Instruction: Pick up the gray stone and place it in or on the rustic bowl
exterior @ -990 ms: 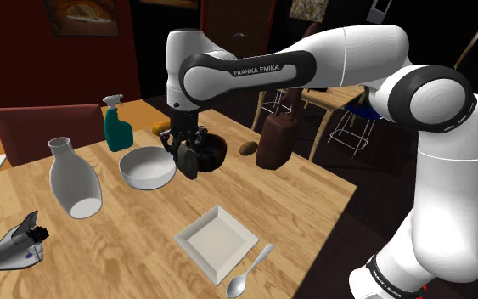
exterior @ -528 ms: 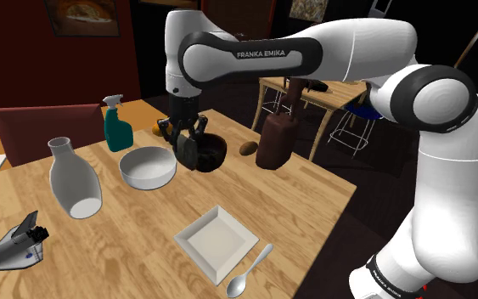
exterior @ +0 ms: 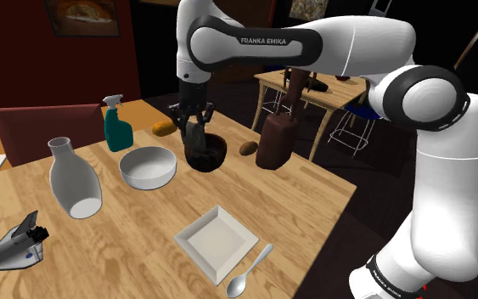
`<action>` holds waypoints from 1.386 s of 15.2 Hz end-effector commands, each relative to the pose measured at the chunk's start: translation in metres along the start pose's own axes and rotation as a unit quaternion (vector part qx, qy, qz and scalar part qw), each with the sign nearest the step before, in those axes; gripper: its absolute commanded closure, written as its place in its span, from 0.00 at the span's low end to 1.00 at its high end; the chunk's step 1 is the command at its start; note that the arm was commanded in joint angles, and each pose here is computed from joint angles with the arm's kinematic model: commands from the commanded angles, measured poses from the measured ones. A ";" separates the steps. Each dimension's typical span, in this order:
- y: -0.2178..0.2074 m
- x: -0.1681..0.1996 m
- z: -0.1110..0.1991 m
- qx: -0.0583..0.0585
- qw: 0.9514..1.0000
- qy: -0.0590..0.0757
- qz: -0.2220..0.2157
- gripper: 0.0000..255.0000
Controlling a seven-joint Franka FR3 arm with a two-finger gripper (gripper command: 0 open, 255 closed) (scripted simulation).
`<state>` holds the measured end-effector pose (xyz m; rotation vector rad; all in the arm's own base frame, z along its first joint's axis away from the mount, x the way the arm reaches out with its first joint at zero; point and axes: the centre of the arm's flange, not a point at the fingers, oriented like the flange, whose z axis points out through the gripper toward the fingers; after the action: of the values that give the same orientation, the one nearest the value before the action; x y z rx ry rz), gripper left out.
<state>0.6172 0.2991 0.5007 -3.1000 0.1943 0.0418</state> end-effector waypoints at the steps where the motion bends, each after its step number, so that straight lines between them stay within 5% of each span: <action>1: 0.021 0.019 -0.007 0.000 1.000 0.000 0.000 1.00; 10: 0.110 0.096 -0.021 0.000 1.000 0.000 0.000 1.00; 21: 0.112 0.099 0.032 0.000 1.000 0.000 0.000 1.00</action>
<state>0.7002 0.1763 0.4675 -3.1004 0.1933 0.0431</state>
